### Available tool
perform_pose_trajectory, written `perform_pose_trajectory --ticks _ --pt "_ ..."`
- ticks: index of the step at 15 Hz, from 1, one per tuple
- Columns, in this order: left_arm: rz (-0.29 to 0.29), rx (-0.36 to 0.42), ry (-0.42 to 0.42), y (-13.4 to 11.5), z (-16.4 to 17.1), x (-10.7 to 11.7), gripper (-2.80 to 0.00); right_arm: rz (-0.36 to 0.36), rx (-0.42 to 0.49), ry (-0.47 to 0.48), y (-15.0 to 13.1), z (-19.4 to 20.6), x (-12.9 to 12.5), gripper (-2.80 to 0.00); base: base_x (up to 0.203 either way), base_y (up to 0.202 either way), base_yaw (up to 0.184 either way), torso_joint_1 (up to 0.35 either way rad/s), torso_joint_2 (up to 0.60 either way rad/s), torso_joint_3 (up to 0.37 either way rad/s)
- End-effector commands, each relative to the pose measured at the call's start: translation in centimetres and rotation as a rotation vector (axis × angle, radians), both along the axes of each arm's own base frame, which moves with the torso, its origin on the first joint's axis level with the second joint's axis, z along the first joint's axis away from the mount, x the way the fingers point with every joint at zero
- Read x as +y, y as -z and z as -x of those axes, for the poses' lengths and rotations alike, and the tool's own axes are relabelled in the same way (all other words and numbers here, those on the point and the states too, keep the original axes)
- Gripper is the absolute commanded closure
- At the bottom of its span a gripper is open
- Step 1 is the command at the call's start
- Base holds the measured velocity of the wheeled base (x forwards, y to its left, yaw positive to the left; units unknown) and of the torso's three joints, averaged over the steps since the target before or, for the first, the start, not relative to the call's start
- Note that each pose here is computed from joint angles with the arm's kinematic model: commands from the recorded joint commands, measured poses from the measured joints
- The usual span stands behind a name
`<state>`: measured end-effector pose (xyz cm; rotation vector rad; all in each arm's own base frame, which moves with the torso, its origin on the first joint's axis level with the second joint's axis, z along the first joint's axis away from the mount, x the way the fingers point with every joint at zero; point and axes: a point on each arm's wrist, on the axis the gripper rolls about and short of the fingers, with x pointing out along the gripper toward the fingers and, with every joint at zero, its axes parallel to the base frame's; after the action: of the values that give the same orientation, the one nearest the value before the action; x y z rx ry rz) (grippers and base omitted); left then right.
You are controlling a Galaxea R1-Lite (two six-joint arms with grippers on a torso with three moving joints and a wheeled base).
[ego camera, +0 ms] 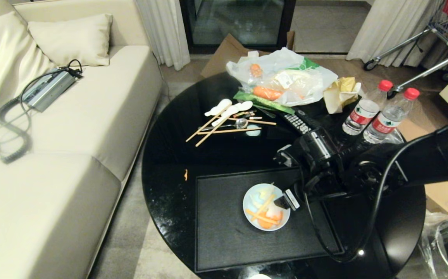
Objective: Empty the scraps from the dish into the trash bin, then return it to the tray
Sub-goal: Pick up the bowl with leftover food
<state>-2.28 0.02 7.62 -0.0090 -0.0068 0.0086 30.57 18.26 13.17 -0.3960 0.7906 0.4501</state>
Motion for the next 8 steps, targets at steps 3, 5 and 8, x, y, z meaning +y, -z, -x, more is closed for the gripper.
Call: perform_pose_trajectory --ticks 3,5,8 --pt "0.0 -0.001 -0.001 0.0 0.0 0.0 0.0 0.021 0.007 0.053 0.6 -1.1 -1.3 -2.8 0.0 0.0 0.0 0.0 0.0 0.0" --pt "0.0 -0.001 -0.001 0.0 0.0 0.0 0.0 0.026 0.018 0.062 1.0 -1.5 -1.5 -2.8 0.0 0.0 0.0 0.0 0.0 0.0" --pt "0.0 -0.001 -0.001 0.0 0.0 0.0 0.0 0.039 0.034 0.065 2.0 -1.8 -1.3 -2.8 0.0 0.0 0.0 0.0 0.0 0.0"
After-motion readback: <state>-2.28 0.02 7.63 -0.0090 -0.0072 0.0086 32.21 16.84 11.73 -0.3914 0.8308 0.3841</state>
